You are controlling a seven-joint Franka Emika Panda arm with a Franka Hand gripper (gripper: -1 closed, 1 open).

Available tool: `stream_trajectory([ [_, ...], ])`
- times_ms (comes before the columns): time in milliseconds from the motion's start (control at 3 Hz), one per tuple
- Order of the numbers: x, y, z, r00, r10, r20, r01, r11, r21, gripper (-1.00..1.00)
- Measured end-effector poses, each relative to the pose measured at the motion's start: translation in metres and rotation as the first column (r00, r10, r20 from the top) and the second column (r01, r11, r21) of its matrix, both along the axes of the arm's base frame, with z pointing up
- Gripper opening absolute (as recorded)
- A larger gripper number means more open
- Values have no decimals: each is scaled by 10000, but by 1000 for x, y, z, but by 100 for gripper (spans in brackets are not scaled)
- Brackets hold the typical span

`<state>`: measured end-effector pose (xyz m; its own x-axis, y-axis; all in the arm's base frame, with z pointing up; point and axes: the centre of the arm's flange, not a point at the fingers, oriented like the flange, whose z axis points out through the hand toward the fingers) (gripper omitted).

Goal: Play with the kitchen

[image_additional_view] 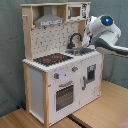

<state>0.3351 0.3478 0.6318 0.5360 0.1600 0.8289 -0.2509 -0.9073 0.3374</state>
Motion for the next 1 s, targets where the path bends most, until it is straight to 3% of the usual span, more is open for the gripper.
stream_trajectory([
  [333, 11, -1, 5, 9967, 56, -805, -29, 9994, 332, 100],
  [667, 23, -3, 10, 9868, 198, -1607, -95, 9979, 645, 100],
  [1000, 35, -5, 14, 9713, 378, -2348, -162, 9955, 933, 100],
])
